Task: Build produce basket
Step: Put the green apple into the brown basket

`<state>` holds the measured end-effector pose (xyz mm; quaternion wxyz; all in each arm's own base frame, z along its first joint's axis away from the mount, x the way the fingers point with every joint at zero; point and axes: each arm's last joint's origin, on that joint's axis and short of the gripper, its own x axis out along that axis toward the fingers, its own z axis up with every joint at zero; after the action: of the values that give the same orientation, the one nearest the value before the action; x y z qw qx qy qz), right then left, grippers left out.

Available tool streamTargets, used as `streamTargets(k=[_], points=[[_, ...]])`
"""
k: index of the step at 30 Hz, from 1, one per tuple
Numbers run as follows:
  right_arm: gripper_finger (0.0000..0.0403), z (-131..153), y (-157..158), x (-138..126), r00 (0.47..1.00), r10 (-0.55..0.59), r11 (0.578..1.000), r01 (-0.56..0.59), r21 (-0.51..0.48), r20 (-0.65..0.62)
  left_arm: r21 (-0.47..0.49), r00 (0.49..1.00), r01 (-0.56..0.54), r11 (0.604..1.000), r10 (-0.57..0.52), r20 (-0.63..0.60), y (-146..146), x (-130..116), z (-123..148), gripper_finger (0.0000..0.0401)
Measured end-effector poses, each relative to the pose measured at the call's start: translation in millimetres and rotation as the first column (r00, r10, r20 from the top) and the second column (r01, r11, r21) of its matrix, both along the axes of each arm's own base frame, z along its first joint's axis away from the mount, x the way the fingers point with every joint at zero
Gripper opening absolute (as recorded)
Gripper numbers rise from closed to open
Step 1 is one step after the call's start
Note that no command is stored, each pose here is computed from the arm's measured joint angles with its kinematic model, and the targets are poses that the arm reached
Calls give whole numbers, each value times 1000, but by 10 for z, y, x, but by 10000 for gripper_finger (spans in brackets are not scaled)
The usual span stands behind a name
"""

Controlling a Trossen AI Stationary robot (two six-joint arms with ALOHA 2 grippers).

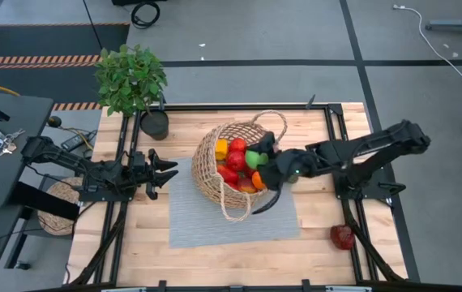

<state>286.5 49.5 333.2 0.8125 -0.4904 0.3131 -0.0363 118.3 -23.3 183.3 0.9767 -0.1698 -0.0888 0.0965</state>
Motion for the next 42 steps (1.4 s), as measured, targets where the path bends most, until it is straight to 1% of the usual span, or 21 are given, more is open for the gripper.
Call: streamTargets(k=[2,4,7,10,13,15,19,23,25,26,28,29,31,33,34,37,39,42], points=[[358,-55,-45,6,997,22,997,-27,-71,-75,0,1000,0,1000,0,1,0,0,1,160],[358,-85,-72,41,991,48,988,-66,-142,-122,0,1000,0,1000,0,0,0,0,0,160],[359,-150,-90,86,971,90,954,-148,-261,-221,0,1000,1,1000,-1,1,0,0,1,160],[359,-189,-99,117,951,116,918,-213,-334,-288,0,1000,1,1000,-1,1,0,0,1,160],[359,-217,-116,156,936,126,888,-254,-384,-328,0,1000,0,1000,0,1,0,0,1,160],[359,-234,-121,164,929,112,872,-262,-414,-353,0,1000,0,1000,0,0,0,0,0,160],[359,-238,-136,182,932,90,867,-246,-433,-350,0,1000,0,1000,0,1,0,0,1,160],[359,-223,-159,197,944,78,878,-218,-427,-322,0,1000,0,1000,0,1,0,0,1,160],[359,-203,-178,216,968,52,917,-144,-373,-247,0,1000,0,1000,0,0,0,0,0,160],[359,-198,-190,223,979,35,943,-99,-318,-202,0,1000,0,1000,0,1,0,0,1,160],[359,-187,-225,252,995,-7,986,-9,-169,-96,1,1000,0,1000,0,0,0,0,0,160],[359,-179,-247,266,998,-42,995,38,-93,-44,0,1000,0,1000,0,0,0,0,0,160],[359,-160,-294,285,990,-134,990,131,56,46,0,1000,0,1000,0,0,0,0,0,160],[359,-144,-346,298,964,-240,954,211,211,119,0,1000,0,1000,0,0,0,0,0,160],[359,-143,-371,300,946,-293,927,245,284,141,0,1000,0,1000,0,0,0,0,0,160],[359,-143,-436,305,879,-441,818,312,483,180,0,1000,0,1000,0,0,0,0,0,160],[359,-142,-468,305,838,-513,748,330,576,186,0,1000,0,1000,0,0,0,0,0,160],[359,-142,-489,306,788,-587,660,335,672,184,0,1000,0,1000,0,0,0,0,0,160]])
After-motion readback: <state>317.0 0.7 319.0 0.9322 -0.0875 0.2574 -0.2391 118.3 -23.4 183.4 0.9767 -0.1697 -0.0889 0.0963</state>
